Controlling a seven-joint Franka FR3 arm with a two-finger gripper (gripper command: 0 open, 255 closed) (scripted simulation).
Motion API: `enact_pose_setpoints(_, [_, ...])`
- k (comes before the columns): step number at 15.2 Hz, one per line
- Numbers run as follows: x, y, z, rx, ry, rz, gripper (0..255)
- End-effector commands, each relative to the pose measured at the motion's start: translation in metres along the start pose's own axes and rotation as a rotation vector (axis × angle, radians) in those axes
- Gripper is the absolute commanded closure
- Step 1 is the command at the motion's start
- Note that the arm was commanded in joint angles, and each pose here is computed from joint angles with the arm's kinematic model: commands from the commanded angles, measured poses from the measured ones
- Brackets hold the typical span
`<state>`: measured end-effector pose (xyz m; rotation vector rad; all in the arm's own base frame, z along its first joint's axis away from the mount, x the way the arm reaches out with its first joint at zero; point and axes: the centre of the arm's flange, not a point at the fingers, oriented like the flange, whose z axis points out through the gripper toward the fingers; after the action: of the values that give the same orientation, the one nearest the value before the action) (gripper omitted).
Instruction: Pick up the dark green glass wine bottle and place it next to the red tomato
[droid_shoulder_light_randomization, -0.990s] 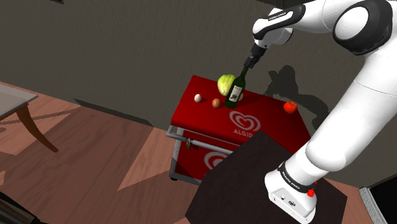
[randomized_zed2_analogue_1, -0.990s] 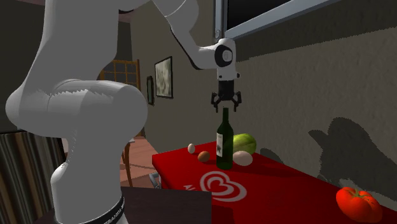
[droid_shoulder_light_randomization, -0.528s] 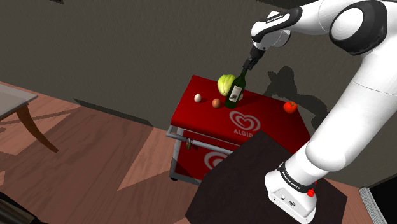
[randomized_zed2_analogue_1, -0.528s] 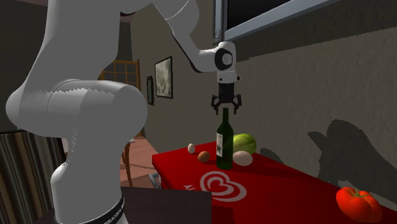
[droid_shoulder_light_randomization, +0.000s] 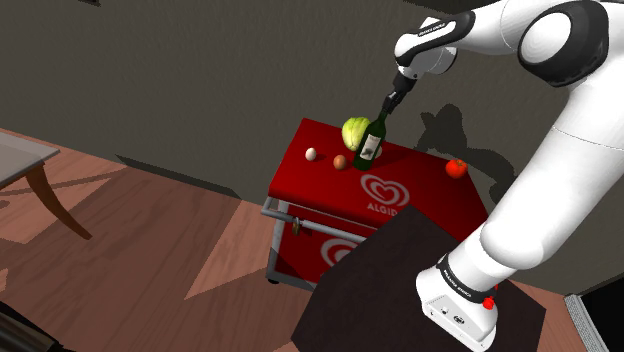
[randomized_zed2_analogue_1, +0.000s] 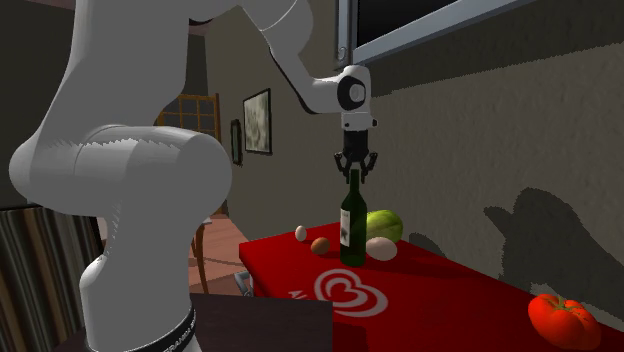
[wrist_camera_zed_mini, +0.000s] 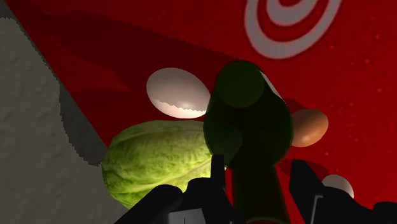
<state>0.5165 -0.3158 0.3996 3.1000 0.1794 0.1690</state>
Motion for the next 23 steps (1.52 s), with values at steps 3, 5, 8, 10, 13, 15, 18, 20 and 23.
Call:
enact_pose_setpoints(3, [0.000, 0.000, 0.000, 0.000, 0.000, 0.000, 255])
enact_pose_setpoints(5, [0.000, 0.000, -0.005, 0.000, 0.000, 0.000, 255])
enact_pose_setpoints(8, [0.002, 0.001, -0.021, 0.000, 0.000, 0.000, 255])
enact_pose_setpoints(10, [0.003, 0.001, -0.031, 0.000, 0.000, 0.000, 255])
enact_pose_setpoints(13, [0.005, 0.002, -0.047, 0.000, 0.000, 0.000, 255])
enact_pose_setpoints(15, [0.006, 0.002, -0.057, 0.000, 0.000, 0.000, 255])
enact_pose_setpoints(18, [0.008, 0.003, -0.073, 0.000, 0.000, 0.000, 255])
enact_pose_setpoints(20, [0.009, 0.003, -0.084, 0.000, 0.000, 0.000, 255])
enact_pose_setpoints(23, [0.011, 0.004, -0.099, 0.000, 0.000, 0.000, 255])
